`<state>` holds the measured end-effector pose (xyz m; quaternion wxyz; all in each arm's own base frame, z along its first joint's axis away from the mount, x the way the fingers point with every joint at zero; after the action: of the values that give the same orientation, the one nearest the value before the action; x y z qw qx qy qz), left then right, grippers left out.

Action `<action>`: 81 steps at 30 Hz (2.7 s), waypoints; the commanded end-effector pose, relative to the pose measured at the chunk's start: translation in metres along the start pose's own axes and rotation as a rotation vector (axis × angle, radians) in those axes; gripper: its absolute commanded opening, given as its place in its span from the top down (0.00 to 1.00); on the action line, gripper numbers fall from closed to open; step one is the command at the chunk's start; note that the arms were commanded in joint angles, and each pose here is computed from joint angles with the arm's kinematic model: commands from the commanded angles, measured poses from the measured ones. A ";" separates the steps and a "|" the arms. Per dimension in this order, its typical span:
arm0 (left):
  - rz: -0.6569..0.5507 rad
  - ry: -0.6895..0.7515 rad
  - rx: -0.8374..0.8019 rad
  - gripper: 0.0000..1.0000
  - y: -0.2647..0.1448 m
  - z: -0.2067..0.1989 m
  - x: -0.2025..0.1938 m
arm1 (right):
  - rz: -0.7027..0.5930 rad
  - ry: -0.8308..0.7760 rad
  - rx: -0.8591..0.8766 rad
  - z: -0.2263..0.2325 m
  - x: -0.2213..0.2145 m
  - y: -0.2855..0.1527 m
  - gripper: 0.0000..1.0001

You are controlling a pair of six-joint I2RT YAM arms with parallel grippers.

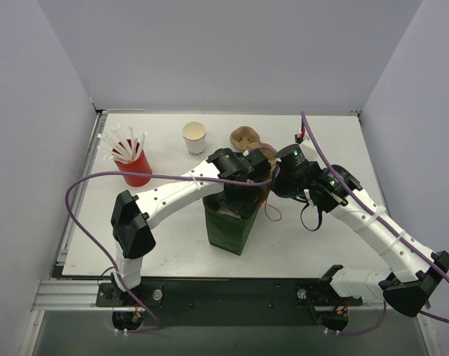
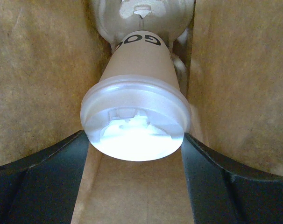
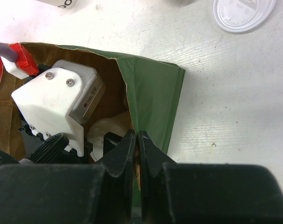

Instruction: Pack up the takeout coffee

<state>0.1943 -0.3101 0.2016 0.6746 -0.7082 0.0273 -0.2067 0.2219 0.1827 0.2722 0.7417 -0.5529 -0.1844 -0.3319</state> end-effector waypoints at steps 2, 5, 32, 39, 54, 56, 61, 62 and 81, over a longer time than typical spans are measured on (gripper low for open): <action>-0.013 0.023 0.027 0.62 0.008 0.002 0.001 | -0.004 -0.016 -0.001 -0.001 -0.002 -0.002 1.00; -0.016 0.023 0.032 0.62 0.008 0.002 0.002 | -0.003 -0.016 0.000 -0.001 -0.003 -0.001 1.00; -0.005 0.074 0.047 0.62 0.013 0.000 0.011 | 0.021 -0.035 0.001 0.006 -0.009 0.007 1.00; -0.019 0.070 0.063 0.62 0.022 0.000 0.013 | 0.018 -0.037 -0.003 0.005 -0.009 0.008 1.00; -0.034 0.058 0.069 0.62 0.036 0.001 0.015 | 0.031 -0.048 -0.014 0.006 -0.013 0.014 1.00; -0.039 0.056 0.068 0.62 0.036 0.001 0.016 | 0.030 -0.050 -0.015 0.006 -0.013 0.015 1.00; -0.048 0.055 0.066 0.62 0.038 0.002 0.017 | 0.034 -0.054 -0.015 0.006 -0.014 0.016 1.00; -0.048 0.055 0.067 0.62 0.038 0.002 0.017 | 0.034 -0.054 -0.015 0.007 -0.014 0.017 1.00; -0.054 0.064 0.057 0.62 0.030 0.003 0.020 | 0.034 -0.065 -0.017 0.007 -0.014 0.018 1.00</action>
<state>0.2088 -0.3104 0.1945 0.6768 -0.6999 0.0219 -0.2272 0.2287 0.1887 0.2667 0.7364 -0.5591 -0.1914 -0.3294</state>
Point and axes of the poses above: each gripper's point midway between its finger pads, its own y axis out along the fingers, its own z axis along the line the jaws close on, x = y × z, the point moved 4 cm from there along -y, back along the fingers, and after that the axes turned 7 degrees about -y, right-handed, at the moved point
